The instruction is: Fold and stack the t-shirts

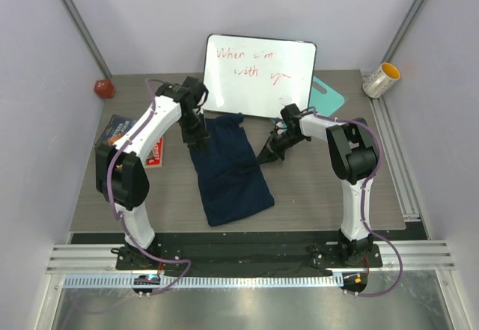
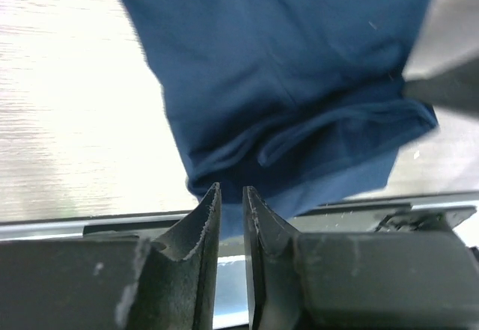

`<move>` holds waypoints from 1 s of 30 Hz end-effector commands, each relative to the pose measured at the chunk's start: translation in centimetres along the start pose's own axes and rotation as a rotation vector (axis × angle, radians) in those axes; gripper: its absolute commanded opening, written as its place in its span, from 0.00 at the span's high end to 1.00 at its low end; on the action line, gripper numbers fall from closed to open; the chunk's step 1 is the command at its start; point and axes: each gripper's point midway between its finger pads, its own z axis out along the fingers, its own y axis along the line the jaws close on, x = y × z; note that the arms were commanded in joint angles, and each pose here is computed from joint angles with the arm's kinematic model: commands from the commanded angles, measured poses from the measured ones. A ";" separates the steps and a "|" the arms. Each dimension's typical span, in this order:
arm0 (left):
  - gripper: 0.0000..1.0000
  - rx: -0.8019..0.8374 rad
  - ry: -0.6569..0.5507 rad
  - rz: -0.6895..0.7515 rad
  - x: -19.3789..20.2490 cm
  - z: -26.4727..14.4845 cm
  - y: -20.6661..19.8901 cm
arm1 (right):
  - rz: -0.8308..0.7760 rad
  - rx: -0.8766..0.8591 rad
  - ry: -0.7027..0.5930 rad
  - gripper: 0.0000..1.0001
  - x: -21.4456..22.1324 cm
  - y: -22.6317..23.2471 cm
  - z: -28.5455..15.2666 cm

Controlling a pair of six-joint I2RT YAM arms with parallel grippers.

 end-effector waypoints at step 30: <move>0.99 -0.201 0.327 0.335 11.8 10.8 0.6 | 0.000 0.247 -0.013 0.62 4.1 -4.0 -4.7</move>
